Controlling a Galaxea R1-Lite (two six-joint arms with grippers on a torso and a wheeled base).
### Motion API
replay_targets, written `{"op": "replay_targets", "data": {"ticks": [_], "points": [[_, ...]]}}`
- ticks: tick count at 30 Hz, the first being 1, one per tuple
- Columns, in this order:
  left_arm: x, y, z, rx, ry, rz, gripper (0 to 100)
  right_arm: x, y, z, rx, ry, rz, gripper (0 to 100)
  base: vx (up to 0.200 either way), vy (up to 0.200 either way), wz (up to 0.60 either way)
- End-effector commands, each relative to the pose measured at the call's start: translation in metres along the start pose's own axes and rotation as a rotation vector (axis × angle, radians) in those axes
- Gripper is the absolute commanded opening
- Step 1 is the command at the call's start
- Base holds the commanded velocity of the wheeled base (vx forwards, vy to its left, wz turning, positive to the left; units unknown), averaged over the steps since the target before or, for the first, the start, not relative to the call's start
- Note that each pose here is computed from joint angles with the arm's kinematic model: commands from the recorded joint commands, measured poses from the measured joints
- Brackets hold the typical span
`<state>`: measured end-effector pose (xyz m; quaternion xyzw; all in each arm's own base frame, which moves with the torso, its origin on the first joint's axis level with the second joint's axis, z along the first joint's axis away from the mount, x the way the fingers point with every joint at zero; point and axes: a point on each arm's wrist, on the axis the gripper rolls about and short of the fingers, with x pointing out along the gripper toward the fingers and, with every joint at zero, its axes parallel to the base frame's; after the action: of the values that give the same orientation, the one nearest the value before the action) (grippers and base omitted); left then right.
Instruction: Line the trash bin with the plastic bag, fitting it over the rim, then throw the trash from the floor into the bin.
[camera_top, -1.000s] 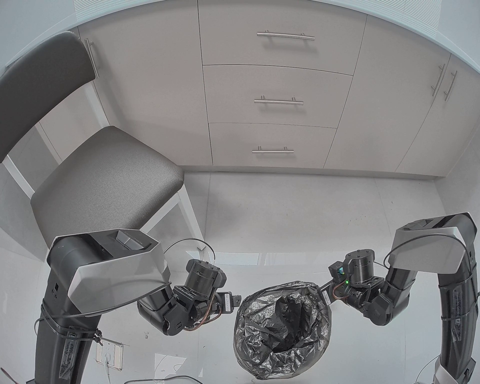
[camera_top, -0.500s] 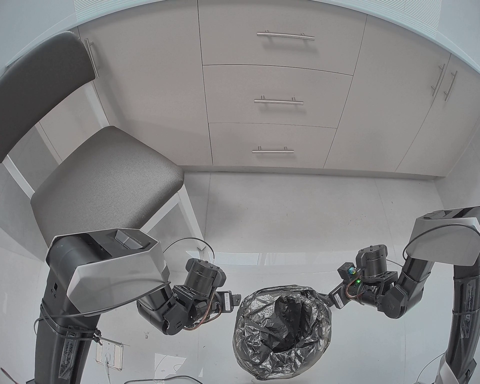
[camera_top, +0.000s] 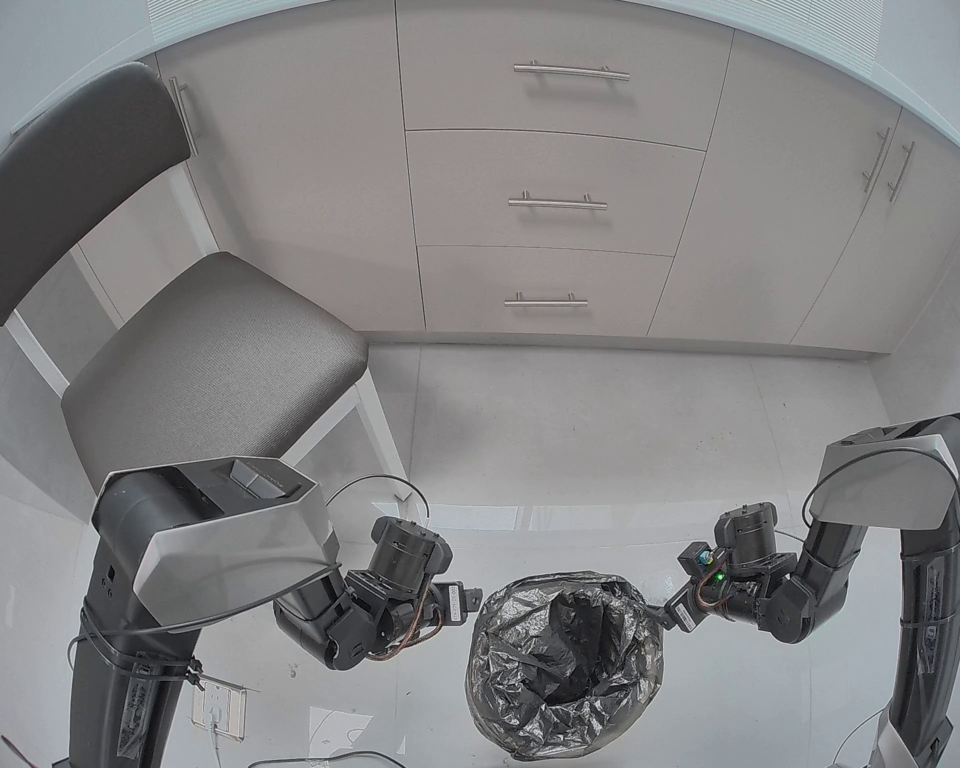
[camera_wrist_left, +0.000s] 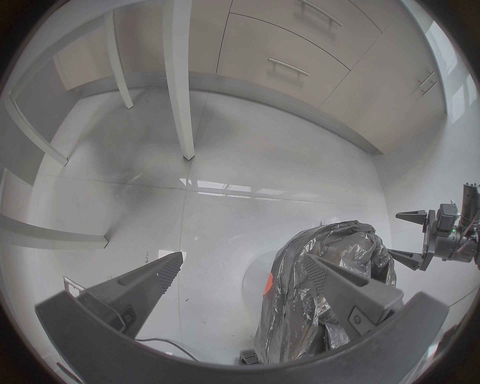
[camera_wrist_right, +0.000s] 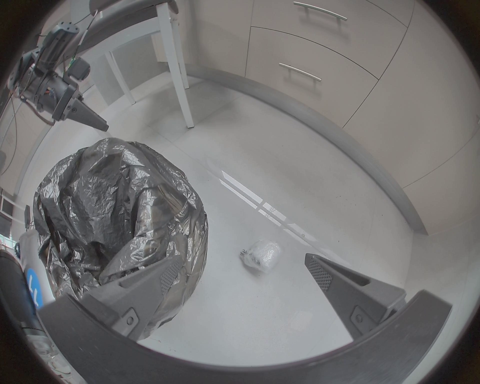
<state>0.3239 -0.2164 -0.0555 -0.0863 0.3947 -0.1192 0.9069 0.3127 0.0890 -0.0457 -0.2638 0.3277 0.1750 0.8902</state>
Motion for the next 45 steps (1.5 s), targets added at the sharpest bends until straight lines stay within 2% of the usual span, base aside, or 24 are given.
{"op": "replay_targets", "data": {"ticks": [1,16,28,30,34,38,45], "points": [[0.000,0.000,0.000,0.000,-0.001,0.000,100,0.002,0.002,-0.005,-0.011,0.017,0.009,100,0.000,0.000,0.00],[0.000,0.000,0.000,-0.001,-0.002,-0.001,100,0.012,0.002,-0.020,-0.035,0.068,0.017,100,0.000,0.000,0.00],[-0.001,0.000,0.000,-0.002,-0.001,0.000,100,-0.017,-0.002,0.003,-0.039,-0.023,-0.002,100,0.000,0.000,0.00],[-0.001,0.000,0.001,-0.005,-0.003,-0.001,100,-0.023,0.001,0.009,-0.040,-0.053,0.016,100,0.000,0.000,0.00],[-0.002,-0.001,0.002,-0.015,-0.006,-0.003,100,-0.032,0.022,0.021,-0.013,-0.104,0.105,100,0.000,0.000,0.00],[-0.002,-0.001,0.002,-0.015,-0.006,-0.003,100,-0.032,0.044,0.025,0.016,-0.108,0.161,100,0.000,0.000,0.00],[-0.001,0.000,0.001,-0.010,-0.003,-0.001,100,-0.004,0.052,0.014,0.029,-0.085,0.156,100,0.000,0.000,0.00]]}}
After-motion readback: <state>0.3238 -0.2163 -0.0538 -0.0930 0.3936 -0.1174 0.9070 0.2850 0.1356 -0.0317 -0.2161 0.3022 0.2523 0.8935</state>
